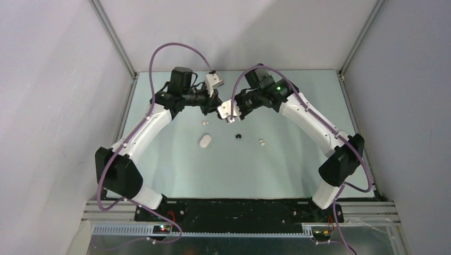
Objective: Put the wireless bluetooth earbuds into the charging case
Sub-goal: Place the earbud in the charging case.
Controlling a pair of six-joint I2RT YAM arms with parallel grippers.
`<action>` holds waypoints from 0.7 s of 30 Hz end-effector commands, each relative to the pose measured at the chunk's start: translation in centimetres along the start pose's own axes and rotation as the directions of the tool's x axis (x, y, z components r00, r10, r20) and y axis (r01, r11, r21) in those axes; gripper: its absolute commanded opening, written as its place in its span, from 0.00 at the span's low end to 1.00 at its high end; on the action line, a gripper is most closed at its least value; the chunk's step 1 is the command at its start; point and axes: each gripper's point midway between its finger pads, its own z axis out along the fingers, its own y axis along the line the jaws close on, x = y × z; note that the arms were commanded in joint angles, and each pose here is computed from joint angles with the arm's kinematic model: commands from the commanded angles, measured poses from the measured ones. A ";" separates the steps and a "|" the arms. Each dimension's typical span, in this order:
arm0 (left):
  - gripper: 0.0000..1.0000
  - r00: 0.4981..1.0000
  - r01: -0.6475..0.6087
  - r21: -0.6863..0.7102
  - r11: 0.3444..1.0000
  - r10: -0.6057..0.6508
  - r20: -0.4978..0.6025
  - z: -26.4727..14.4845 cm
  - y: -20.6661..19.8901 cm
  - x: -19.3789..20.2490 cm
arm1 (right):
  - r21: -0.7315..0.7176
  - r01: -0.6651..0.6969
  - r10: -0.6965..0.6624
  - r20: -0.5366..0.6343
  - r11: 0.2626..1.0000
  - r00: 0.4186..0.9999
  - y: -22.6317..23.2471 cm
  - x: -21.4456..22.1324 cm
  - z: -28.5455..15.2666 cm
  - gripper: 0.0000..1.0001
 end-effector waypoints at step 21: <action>0.00 0.985 -0.150 -0.018 0.989 0.151 0.088 -1.2 -0.6 -3.6 | -0.092 -0.095 0.090 -0.066 0.991 0.994 0.8 0.5 0.0 0.00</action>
